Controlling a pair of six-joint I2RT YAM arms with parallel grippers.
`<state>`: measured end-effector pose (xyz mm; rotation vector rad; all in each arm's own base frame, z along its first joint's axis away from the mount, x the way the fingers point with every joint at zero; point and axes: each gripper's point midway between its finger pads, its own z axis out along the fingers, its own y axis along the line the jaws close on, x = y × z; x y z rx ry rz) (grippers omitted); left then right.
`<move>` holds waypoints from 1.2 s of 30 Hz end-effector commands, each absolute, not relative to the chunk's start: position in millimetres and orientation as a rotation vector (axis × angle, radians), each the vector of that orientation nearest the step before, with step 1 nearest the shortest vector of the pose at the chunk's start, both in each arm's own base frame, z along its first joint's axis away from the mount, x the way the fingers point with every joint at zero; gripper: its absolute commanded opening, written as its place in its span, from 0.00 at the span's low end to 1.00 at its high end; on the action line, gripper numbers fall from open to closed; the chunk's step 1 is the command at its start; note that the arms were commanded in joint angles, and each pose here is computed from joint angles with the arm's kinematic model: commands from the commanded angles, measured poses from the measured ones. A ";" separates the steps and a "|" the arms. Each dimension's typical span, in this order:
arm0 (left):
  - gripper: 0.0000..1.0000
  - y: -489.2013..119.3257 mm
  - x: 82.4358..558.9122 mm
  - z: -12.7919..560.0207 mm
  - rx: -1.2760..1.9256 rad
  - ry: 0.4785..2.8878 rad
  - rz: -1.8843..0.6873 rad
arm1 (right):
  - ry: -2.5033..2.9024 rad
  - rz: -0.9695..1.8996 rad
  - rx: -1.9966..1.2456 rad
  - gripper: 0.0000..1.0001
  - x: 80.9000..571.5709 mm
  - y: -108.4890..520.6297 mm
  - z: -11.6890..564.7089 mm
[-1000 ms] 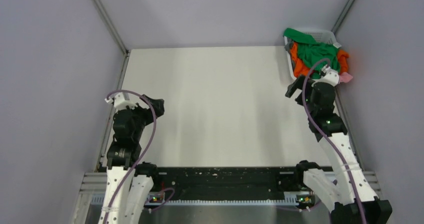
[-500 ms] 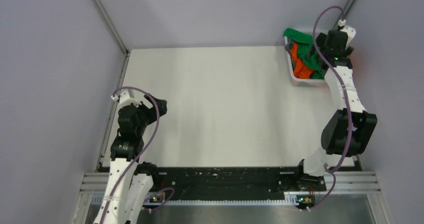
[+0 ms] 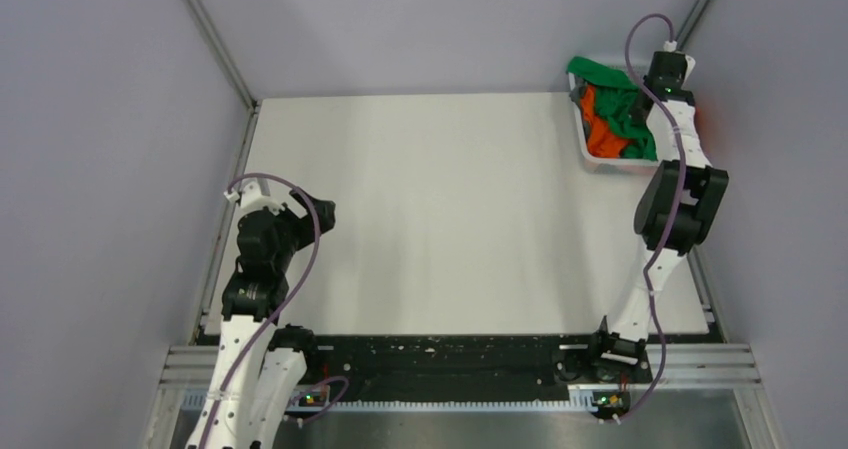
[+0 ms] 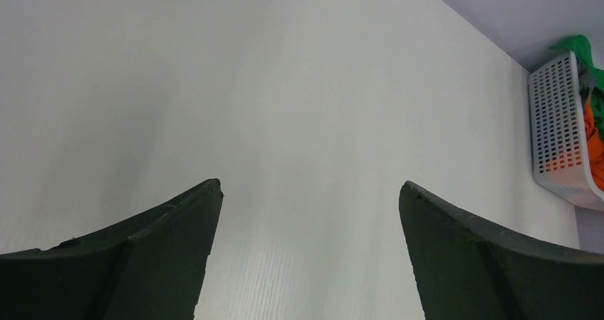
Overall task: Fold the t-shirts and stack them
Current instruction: Grab crumpled tshirt from bin with the right arm, then move the tshirt to the center of the board
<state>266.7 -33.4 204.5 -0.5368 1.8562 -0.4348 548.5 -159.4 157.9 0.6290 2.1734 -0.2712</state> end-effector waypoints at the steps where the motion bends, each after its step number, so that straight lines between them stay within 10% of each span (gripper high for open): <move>1: 0.99 -34.5 272.7 217.4 -0.511 1.809 -0.448 | 2.003 -0.212 0.553 0.00 558.5 -157.9 253.1; 22: 0.99 -46.5 263.4 236.1 -0.458 1.757 -0.532 | 1.252 0.612 -0.335 0.00 400.4 121.9 608.1; 30: 0.99 -44.4 256.6 239.5 -0.506 1.754 -0.540 | 1.200 0.991 -0.672 0.00 295.1 261.2 593.9; 36: 0.99 -28.7 240.3 236.7 -0.620 1.779 -0.466 | 1.474 0.809 -0.357 0.01 320.7 224.4 492.0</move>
